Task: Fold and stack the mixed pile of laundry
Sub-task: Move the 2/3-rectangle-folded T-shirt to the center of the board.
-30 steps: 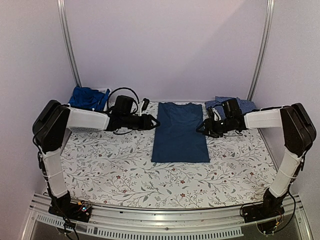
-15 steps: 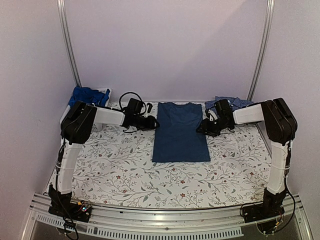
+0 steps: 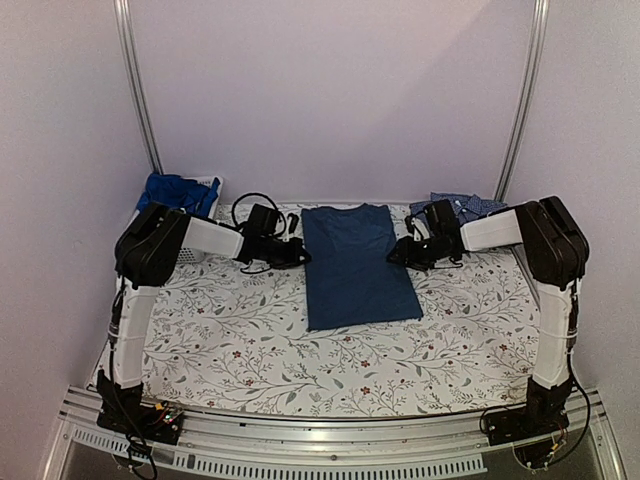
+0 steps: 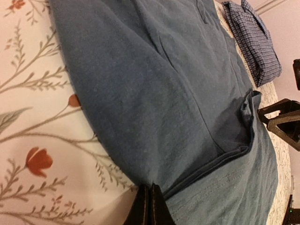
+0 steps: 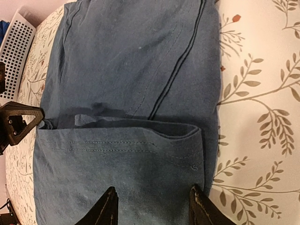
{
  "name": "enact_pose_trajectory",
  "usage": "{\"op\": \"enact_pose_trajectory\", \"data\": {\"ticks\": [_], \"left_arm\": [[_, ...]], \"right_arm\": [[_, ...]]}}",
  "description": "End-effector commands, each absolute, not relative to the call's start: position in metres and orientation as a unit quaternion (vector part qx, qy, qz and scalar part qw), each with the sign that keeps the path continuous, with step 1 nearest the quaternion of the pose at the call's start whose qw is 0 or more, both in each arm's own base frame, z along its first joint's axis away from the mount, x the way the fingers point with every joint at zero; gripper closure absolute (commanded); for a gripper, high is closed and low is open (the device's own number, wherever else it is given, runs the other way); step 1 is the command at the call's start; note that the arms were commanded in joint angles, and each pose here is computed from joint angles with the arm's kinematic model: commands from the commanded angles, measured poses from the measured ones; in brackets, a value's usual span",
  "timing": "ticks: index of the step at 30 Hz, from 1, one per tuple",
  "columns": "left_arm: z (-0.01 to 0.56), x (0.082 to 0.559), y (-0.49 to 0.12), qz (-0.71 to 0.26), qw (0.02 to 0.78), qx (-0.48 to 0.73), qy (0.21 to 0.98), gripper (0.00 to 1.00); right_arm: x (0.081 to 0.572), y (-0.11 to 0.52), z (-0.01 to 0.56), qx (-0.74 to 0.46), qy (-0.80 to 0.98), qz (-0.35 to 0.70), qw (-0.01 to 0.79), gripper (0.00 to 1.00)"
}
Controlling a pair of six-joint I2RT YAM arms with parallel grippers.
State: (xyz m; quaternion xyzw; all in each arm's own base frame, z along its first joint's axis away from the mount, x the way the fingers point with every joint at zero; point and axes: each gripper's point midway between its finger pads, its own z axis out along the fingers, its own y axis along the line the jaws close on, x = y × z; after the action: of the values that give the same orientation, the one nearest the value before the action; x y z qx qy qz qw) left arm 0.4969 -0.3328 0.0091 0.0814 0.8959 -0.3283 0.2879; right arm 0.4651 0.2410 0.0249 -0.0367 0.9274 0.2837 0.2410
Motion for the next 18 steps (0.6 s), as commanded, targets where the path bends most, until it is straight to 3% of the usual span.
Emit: {"op": "enact_pose_trajectory", "data": {"ticks": [1,12,18], "left_arm": [[-0.025,0.467,-0.278,-0.29,0.233,0.029,0.928,1.0],[-0.034,0.393,-0.258,-0.305,0.199,0.063,0.929,1.0],[-0.022,0.364,-0.242,-0.293,0.209,0.067,0.931,1.0]], "right_arm": [[0.396,0.248,-0.033,-0.027,0.954,0.263,0.14,0.5],[0.297,0.305,-0.029,-0.042,0.943,0.316,0.096,0.5],[0.272,0.297,-0.02,-0.024,0.945,0.313,0.091,0.5]]}}
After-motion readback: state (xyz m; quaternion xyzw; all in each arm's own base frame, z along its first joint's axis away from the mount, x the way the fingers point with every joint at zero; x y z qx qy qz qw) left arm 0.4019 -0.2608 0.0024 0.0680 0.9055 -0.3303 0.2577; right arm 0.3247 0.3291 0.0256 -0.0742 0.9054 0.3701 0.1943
